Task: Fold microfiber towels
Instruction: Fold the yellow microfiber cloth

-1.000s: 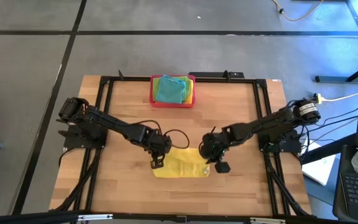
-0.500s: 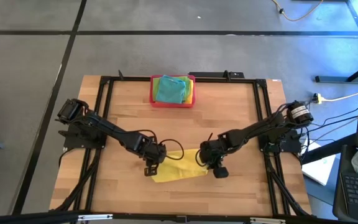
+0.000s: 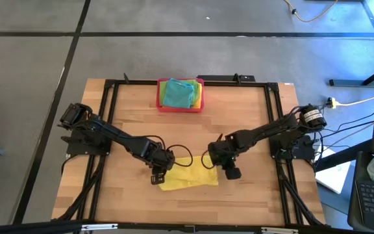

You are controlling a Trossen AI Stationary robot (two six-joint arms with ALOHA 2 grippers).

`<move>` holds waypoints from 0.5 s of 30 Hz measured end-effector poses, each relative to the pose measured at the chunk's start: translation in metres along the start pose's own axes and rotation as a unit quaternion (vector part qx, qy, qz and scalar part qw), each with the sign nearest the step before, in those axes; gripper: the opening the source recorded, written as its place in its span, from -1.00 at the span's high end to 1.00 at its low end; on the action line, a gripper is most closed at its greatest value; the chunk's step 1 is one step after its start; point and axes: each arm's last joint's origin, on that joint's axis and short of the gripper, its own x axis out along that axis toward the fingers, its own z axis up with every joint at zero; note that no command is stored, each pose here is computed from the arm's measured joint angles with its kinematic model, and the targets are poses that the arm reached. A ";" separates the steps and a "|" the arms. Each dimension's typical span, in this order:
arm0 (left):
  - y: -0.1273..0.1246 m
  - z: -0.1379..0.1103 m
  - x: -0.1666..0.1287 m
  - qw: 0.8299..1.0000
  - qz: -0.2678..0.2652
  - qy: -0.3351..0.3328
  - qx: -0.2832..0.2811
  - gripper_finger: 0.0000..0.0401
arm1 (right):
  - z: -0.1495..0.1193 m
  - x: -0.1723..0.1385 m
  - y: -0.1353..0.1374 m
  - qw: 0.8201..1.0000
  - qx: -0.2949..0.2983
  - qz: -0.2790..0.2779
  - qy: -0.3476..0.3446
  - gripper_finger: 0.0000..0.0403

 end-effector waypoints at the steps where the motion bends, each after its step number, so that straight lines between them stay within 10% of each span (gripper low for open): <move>1: 0.000 0.001 -0.003 1.000 0.009 0.001 0.003 0.53 | 0.002 -0.003 -0.002 1.000 -0.007 -0.004 -0.002 0.48; 15: 0.032 0.020 0.002 0.998 0.026 -0.048 0.031 0.53 | 0.021 -0.025 -0.044 0.996 0.022 -0.028 -0.085 0.50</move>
